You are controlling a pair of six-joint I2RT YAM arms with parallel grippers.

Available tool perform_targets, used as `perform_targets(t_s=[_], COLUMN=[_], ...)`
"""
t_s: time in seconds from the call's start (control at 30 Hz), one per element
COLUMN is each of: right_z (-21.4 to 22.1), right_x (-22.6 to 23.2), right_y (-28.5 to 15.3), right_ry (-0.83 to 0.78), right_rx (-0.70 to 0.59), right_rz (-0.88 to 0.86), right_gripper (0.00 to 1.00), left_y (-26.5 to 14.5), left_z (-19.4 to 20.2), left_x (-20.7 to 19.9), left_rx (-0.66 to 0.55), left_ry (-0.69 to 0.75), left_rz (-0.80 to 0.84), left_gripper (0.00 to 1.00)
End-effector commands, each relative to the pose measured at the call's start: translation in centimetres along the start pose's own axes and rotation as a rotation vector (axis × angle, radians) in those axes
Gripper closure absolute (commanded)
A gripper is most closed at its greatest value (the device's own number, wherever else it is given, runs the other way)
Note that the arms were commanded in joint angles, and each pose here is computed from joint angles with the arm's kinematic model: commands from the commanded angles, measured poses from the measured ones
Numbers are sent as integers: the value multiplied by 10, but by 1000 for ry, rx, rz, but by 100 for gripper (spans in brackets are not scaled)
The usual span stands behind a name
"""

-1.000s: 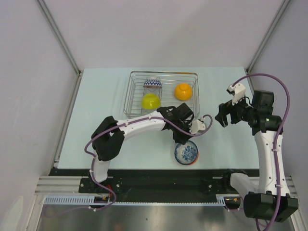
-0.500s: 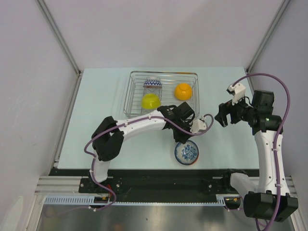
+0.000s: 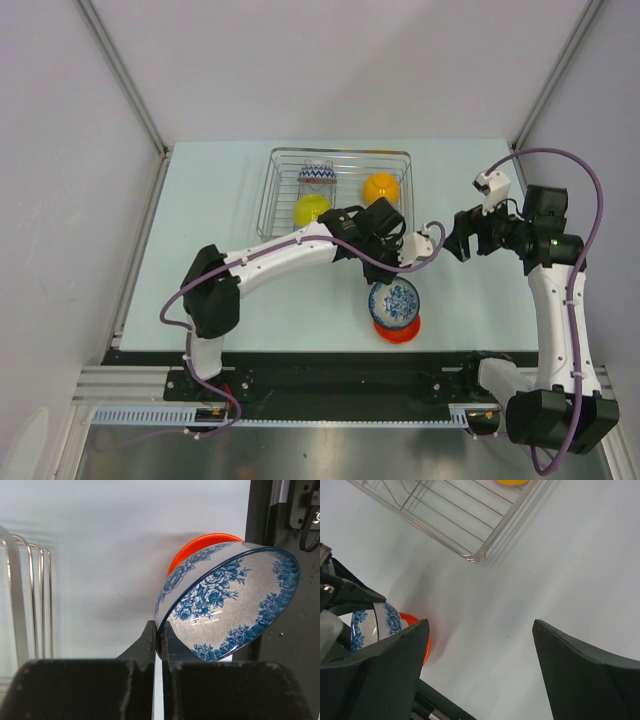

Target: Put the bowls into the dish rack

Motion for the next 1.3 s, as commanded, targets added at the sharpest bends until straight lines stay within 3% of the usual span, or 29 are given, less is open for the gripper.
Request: perform_targets(t_s=[0.0, 0.2, 0.5, 0.8, 1.0, 1.13, 1.27], right_z=[-20, -26, -52, -116, -142, -144, -148], right_x=[-5, -21, 21, 53, 63, 67, 70], right_y=[-5, -7, -2, 15, 37, 38, 30], right_ry=[28, 137, 292, 267, 234, 289, 244], right_rx=[-65, -134, -241, -274, -284, -255, -281], right_rz=[8, 9, -494, -828, -941, -980, -993], right_gripper=[10, 9, 6, 0, 0, 0, 0], left_y=[-50, -81, -182, -210, -206, -205, -212], left_z=[-46, -57, -85, -102, -102, -99, -100], left_x=[-7, 6, 62, 55, 51, 69, 92], left_rx=[-150, -236, -564, -654, -646, -634, -652], left_ry=[66, 60, 12, 94, 108, 103, 87], left_rz=[-33, -104, -338, -243, -199, -236, -272], left_gripper=[100, 100, 100, 100, 100, 100, 100])
Point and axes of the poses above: each gripper's point midway between its finger pads, its own y axis out along the fingers, its own x axis along the line the jaws close on, z = x × y, the point moved 1 cm from there along -y, back along the fingers, and after that the axes turned 6 degrees about -y, right-handed, at the moved point
